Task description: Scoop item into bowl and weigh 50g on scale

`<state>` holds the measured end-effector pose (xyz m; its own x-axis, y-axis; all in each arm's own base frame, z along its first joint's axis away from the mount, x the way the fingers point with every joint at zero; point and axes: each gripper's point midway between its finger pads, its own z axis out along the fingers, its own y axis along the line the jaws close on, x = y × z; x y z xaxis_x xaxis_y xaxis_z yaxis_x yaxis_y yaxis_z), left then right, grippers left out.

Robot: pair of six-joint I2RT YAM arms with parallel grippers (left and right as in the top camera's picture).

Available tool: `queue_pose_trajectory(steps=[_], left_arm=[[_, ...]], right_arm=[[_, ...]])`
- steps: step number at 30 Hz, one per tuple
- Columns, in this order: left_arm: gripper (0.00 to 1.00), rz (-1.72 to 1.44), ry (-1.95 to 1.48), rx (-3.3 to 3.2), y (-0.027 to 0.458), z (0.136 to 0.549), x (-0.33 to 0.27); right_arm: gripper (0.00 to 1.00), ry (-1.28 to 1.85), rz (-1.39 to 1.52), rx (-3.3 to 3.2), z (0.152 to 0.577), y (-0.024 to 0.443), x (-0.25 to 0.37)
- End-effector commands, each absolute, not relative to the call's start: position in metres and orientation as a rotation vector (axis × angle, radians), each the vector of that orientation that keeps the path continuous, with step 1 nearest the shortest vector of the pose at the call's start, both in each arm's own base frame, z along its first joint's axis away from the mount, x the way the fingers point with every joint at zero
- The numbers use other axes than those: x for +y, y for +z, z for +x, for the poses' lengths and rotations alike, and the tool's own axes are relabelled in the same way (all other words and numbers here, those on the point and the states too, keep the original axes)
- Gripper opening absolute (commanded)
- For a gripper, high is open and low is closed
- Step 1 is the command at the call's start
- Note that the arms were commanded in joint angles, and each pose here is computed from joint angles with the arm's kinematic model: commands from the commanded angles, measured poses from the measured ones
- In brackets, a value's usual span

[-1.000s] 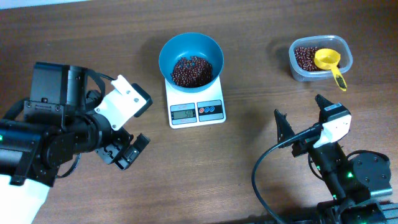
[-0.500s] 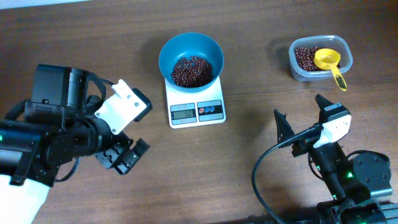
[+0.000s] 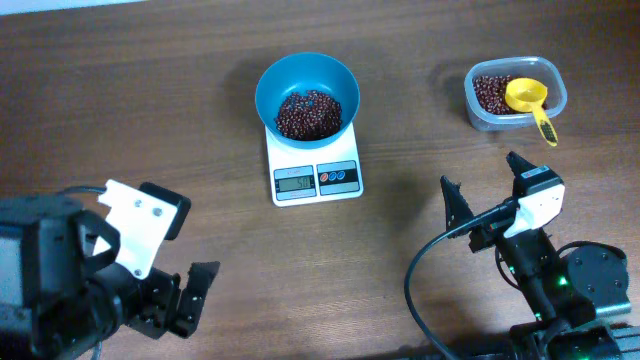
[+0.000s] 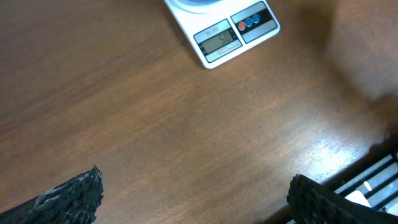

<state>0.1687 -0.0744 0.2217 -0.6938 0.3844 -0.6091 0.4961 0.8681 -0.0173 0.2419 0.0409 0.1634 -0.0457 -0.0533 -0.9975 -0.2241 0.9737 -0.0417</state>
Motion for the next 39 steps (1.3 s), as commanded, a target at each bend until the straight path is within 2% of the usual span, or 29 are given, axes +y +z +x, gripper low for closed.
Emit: queue_pose_trajectory(steps=[1,10,13,29,34,36,39], left_arm=[[0.99,0.565,-0.215,2.35,0.234,0.161,-0.067],[0.99,0.346,-0.152,2.119,0.27,0.131,-0.04],[0.99,0.253,-0.124,2.128,0.27,0.133,-0.03],[0.99,0.182,-0.084,2.117,0.272,0.133,-0.021],[0.99,-0.031,0.022,1.876,0.295,0.103,0.003],[0.99,-0.033,0.023,1.834,0.29,0.11,0.004],[0.99,-0.031,0.023,1.774,0.271,0.145,0.005]], right_arm=[[0.99,0.163,-0.226,1.618,0.241,0.16,0.045],[0.99,0.163,-0.226,1.618,0.241,0.16,0.045],[0.99,0.162,-0.226,1.618,0.241,0.16,0.045],[0.99,0.162,-0.226,1.618,0.241,0.16,0.045],[0.99,0.162,-0.226,1.618,0.241,0.16,0.045],[0.99,0.162,-0.226,1.618,0.241,0.16,0.045],[0.99,0.162,-0.226,1.618,0.241,0.16,0.045]])
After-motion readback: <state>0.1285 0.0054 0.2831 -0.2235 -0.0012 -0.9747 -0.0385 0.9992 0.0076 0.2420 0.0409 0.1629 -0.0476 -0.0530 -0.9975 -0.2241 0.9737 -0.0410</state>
